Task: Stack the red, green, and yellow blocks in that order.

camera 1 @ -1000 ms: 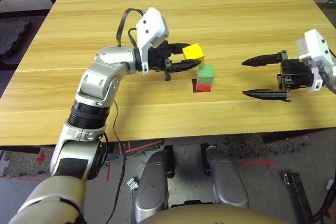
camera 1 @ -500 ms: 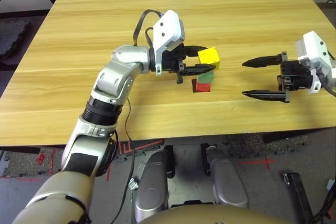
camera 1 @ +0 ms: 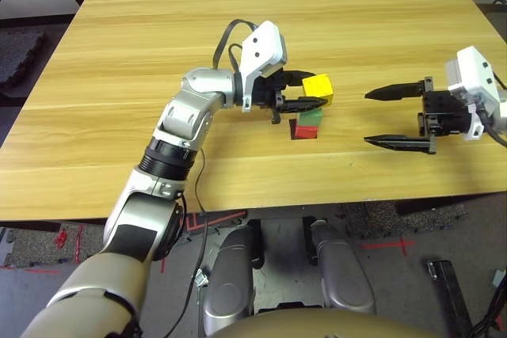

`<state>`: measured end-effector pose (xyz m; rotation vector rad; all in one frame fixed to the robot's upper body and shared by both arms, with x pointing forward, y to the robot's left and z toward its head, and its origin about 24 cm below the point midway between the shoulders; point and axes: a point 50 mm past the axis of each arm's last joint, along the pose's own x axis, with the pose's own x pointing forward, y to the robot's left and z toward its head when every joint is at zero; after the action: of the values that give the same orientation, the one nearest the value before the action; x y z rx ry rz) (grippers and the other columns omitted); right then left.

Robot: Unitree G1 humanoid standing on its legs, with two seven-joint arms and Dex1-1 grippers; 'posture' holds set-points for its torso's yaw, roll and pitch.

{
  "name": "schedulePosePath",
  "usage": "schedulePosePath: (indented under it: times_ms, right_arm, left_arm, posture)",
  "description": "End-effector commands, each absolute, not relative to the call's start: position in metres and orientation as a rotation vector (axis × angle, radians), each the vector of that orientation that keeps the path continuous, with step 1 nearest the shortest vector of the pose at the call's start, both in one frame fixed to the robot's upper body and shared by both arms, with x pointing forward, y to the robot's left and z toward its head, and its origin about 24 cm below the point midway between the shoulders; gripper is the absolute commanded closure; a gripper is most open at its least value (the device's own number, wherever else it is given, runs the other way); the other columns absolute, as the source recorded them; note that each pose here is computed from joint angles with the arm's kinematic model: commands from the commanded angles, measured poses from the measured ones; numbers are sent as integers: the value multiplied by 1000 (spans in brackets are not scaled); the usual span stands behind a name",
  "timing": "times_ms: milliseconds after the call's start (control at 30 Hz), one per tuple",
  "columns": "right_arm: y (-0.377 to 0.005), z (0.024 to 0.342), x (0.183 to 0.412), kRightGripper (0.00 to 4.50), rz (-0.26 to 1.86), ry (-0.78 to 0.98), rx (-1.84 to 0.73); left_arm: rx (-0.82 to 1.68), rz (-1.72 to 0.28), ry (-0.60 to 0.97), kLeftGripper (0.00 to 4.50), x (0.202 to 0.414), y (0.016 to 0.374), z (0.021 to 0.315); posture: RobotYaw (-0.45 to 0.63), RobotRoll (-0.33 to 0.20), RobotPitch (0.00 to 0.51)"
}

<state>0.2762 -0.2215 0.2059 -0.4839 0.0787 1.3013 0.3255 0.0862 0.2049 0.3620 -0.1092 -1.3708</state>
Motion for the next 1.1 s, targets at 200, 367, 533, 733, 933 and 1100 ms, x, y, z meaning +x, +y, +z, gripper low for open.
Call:
schedulePosePath:
  times_ms: [200, 367, 533, 733, 933, 1100]
  right_arm:
    - [-220, 205, 275, 0, 1309, 65, -475]
    - [-220, 205, 276, 0, 1311, 65, -473]
    - [-219, 204, 276, 0, 1314, 64, -473]
    - [-218, 204, 276, 0, 1321, 63, -473]
    - [-219, 204, 278, 0, 1321, 68, -477]
    - [-219, 201, 279, 0, 1323, 70, -479]
  left_arm:
    - [372, -1396, -94, 2548, 324, 84, 199]
    - [374, -1396, -86, 2548, 325, 84, 196]
    - [377, -1392, -78, 2548, 326, 86, 193]
    - [394, -1385, -71, 2548, 328, 89, 189]
    - [390, -1388, -72, 2548, 326, 89, 187]
    - [389, -1389, -73, 2548, 325, 89, 187]
  posture:
    - [113, 30, 242]
    - [114, 28, 244]
    - [114, 28, 244]
    - [116, 23, 241]
    - [116, 23, 241]
    - [129, 17, 237]
